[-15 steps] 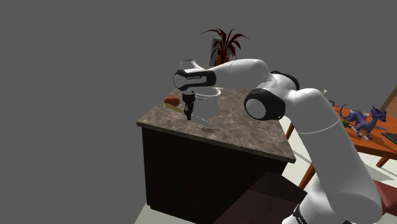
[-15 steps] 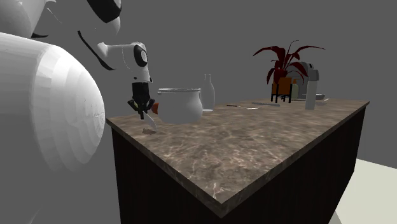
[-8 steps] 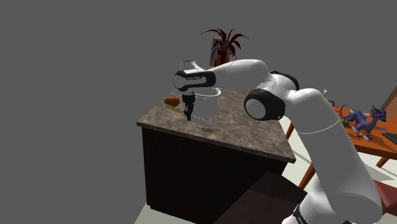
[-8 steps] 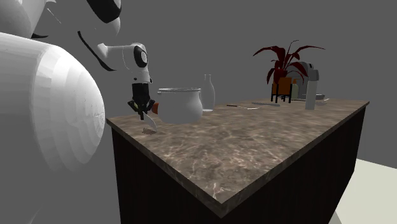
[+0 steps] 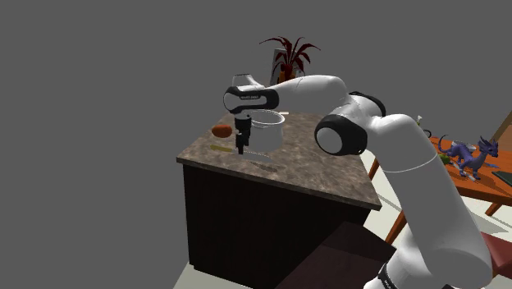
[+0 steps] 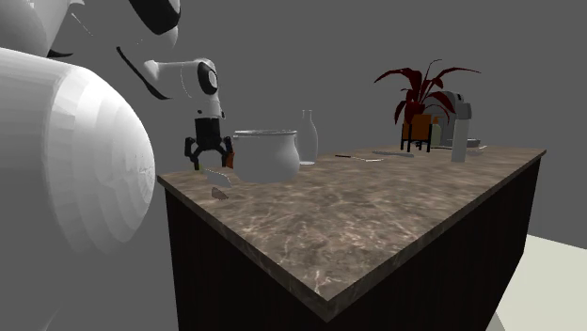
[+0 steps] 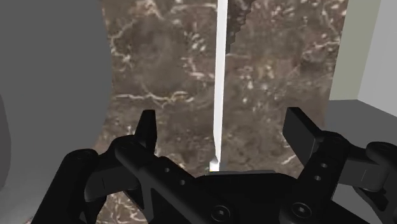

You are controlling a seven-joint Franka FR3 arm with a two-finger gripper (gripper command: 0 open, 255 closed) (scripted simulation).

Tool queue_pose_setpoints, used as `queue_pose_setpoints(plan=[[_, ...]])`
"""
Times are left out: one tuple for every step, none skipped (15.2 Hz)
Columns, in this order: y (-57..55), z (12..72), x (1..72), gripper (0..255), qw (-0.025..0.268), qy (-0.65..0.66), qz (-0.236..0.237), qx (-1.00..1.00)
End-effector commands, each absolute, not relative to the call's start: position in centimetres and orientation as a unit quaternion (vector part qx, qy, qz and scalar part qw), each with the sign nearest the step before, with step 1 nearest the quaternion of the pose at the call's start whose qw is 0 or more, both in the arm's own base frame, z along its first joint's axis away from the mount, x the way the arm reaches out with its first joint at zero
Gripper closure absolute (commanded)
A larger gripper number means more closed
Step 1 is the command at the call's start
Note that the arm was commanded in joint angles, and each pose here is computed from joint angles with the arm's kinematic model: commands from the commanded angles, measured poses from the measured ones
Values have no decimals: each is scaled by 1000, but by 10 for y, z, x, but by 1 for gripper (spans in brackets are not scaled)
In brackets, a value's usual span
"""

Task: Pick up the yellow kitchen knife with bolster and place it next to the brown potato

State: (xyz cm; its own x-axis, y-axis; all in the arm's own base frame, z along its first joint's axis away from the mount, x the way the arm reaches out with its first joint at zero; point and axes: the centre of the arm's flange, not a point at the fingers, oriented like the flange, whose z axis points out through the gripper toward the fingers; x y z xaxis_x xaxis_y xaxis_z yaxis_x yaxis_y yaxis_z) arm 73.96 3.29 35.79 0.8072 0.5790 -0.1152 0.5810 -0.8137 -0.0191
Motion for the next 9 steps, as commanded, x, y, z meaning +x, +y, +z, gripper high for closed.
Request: queue_pose_setpoints(plan=[[34,382,741,0,8,305,-58,951],[35,392,742,0,8,305,-58,951],[35,392,742,0,8,305,-58,951],[35,392,742,0,8,305,-58,951],[35,392,742,0,8,305,-58,951],[35,392,742,0,8,305,-58,951],[35,392,742,0,8,305,-58,951],[35,392,742,0,8,305,-58,951],[35,392,742,0,8,305,-58,951]])
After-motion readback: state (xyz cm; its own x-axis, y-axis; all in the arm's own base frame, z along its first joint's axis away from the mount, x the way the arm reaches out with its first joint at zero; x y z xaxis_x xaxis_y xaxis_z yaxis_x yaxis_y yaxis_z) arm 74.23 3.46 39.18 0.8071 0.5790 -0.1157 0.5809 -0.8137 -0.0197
